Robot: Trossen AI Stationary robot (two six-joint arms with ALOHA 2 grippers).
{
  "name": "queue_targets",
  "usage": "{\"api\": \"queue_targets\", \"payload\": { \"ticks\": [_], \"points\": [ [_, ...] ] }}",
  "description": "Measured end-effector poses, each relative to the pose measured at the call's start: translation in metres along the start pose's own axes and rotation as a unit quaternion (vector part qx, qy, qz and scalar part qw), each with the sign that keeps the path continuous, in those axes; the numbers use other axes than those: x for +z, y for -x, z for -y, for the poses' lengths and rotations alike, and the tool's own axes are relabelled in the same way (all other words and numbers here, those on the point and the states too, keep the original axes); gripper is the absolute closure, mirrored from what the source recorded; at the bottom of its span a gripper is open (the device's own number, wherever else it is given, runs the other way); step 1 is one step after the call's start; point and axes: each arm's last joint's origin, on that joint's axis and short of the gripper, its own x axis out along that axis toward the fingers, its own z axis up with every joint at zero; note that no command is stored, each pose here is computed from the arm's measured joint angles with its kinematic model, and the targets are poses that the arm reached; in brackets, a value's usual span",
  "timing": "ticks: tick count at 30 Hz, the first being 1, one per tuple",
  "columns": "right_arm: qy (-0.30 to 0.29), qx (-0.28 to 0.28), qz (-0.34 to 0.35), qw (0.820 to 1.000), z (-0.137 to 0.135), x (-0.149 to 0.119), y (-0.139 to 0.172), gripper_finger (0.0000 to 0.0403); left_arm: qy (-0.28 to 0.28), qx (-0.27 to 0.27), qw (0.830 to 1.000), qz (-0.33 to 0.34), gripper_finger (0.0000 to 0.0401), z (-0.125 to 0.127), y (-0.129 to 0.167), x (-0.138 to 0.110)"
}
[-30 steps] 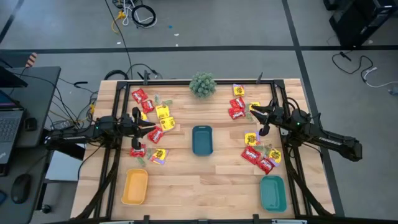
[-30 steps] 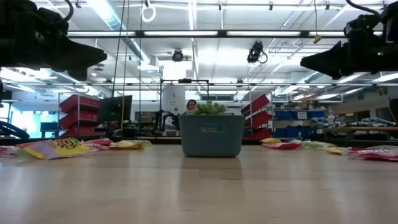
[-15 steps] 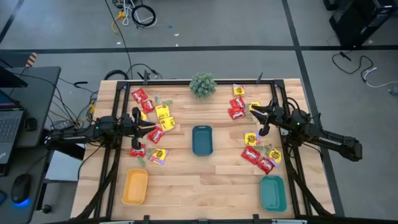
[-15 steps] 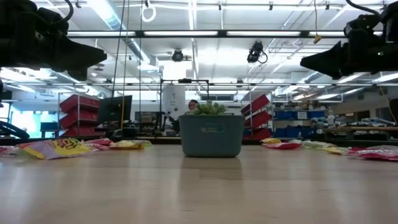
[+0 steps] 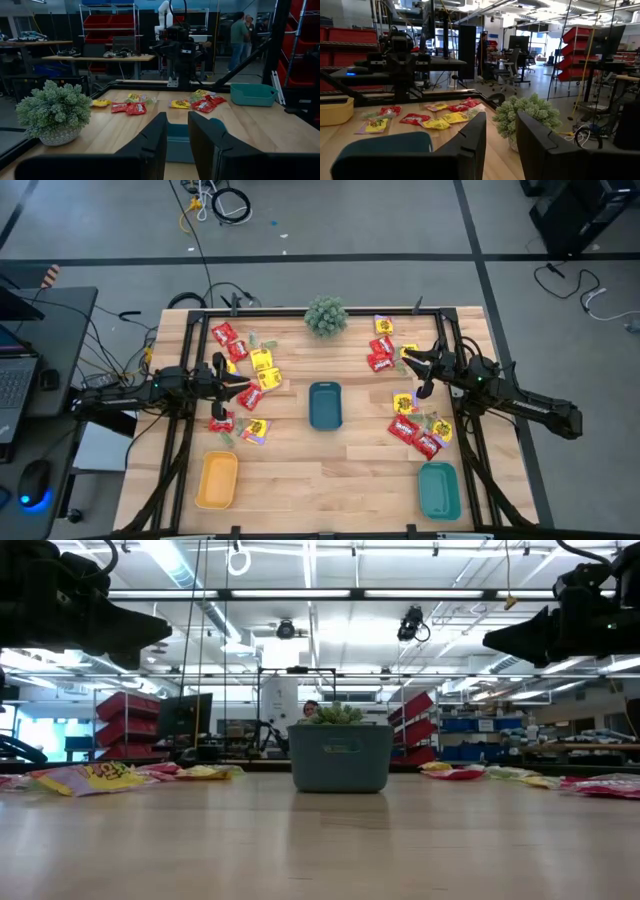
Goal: Sort candy
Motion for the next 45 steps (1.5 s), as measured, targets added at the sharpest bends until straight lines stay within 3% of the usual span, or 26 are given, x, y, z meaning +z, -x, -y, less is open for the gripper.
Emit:
{"api": "queue_targets", "payload": {
  "ticks": [12,17,21,33,36,41,45],
  "points": [
    [0.0,0.0,0.006,1.0,0.0,0.001,0.0,0.0312,0.0,0.0,1.0,0.0,0.0321,0.0,0.0,0.0],
    [-0.007,-0.003,0.079,0.997,0.001,0.015,0.001,0.0312,0.0,0.0,1.0,0.0,0.0321,0.0,0.0,0.0],
    [-0.048,-0.001,0.111,0.993,0.001,0.021,0.002,0.0312,0.0,0.0,1.0,0.0,0.0321,0.0,0.0,0.0],
    [-0.054,-0.003,0.047,0.997,0.001,0.027,-0.013,0.0313,-0.001,0.003,1.0,0.0,0.0321,0.0,0.0,0.0],
    [-0.054,-0.002,0.026,0.998,0.001,0.036,-0.021,0.0329,-0.001,0.003,1.0,0.0,0.0321,0.0,0.0,0.0],
    [-0.044,-0.011,-0.035,0.998,0.003,0.05,-0.037,0.0392,-0.001,0.009,1.0,0.008,0.0321,-0.001,0.0,0.002],
    [-0.052,-0.015,-0.114,0.992,0.004,0.06,-0.054,0.0389,0.001,0.009,1.0,0.026,0.0321,0.0,0.0,0.005]
  ]
}}
